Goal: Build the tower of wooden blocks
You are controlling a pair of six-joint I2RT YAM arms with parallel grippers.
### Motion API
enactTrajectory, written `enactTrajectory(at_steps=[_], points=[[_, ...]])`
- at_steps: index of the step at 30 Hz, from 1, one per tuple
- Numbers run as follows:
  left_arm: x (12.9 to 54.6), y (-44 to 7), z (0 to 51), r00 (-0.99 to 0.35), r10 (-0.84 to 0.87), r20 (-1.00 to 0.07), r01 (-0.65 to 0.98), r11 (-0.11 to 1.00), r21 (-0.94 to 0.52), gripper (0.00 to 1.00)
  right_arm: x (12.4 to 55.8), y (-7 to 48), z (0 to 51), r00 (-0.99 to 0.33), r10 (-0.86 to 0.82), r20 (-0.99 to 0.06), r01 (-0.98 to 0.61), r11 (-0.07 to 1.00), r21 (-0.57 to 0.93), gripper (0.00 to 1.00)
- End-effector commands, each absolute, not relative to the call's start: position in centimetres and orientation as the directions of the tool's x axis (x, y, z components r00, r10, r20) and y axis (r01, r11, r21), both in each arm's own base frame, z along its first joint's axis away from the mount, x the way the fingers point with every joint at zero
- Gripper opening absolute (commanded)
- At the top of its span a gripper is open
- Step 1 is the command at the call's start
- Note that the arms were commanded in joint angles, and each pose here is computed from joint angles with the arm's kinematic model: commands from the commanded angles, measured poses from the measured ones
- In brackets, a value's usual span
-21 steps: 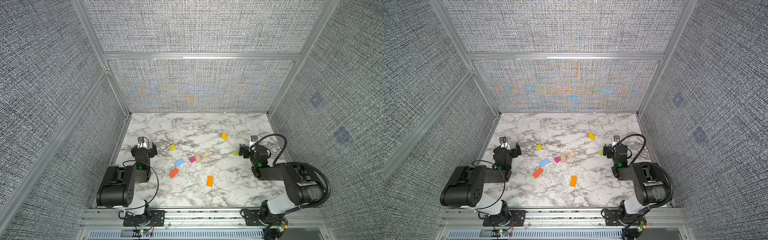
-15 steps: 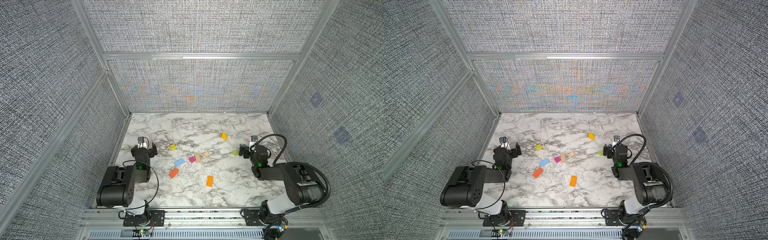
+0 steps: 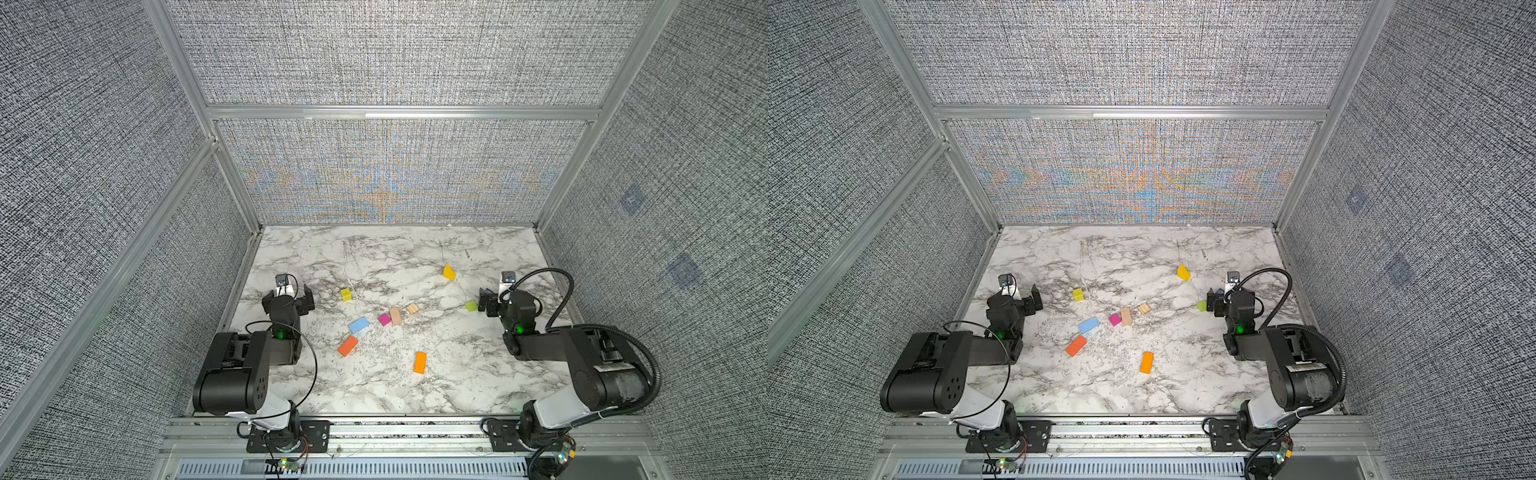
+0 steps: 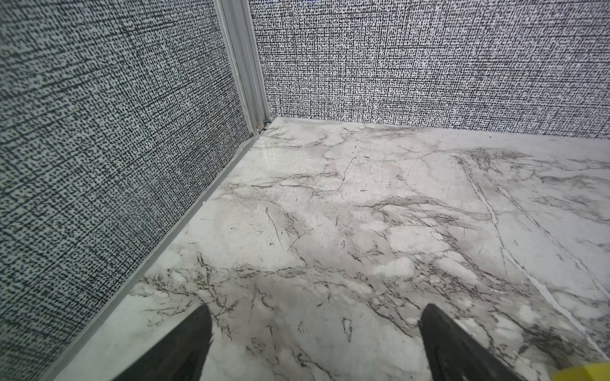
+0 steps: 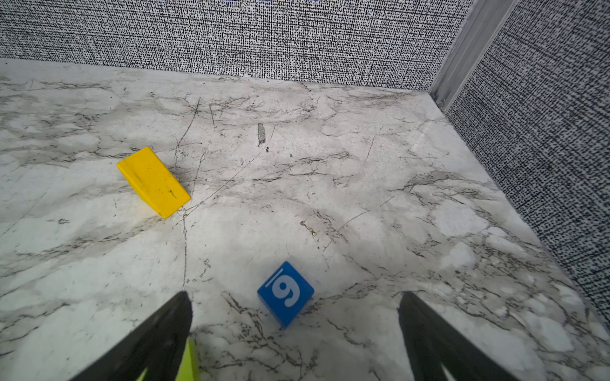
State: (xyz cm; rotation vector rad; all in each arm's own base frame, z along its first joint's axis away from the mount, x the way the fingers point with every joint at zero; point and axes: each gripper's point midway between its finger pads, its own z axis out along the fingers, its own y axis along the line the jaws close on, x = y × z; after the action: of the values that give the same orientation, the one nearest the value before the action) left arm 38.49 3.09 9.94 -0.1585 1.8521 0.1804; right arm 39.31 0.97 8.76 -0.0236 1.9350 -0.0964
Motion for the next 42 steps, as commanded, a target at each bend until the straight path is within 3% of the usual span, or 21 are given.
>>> enactTrajectory(at_steps=[1, 36, 42], points=[[38.7, 2.9, 10.4, -0.266, -0.006, -0.964, -0.188, 0.981, 0.046, 0.99, 39.4, 0.8, 9.2, -0.34, -0.067, -0.938, 0.043, 0.995, -0.086, 0.99], [38.8, 2.9, 10.2, -0.276, -0.009, -0.961, -0.187, 0.981, 0.044, 0.99, 39.4, 0.6, 9.0, -0.351, -0.043, -0.935, 0.046, 0.997, -0.063, 0.99], [38.2, 2.9, 11.2, -0.25, 0.008, -0.968, -0.212, 0.975, 0.063, 0.99, 38.4, -0.4, 11.2, -0.295, -0.025, -0.955, 0.112, 0.992, -0.06, 0.99]])
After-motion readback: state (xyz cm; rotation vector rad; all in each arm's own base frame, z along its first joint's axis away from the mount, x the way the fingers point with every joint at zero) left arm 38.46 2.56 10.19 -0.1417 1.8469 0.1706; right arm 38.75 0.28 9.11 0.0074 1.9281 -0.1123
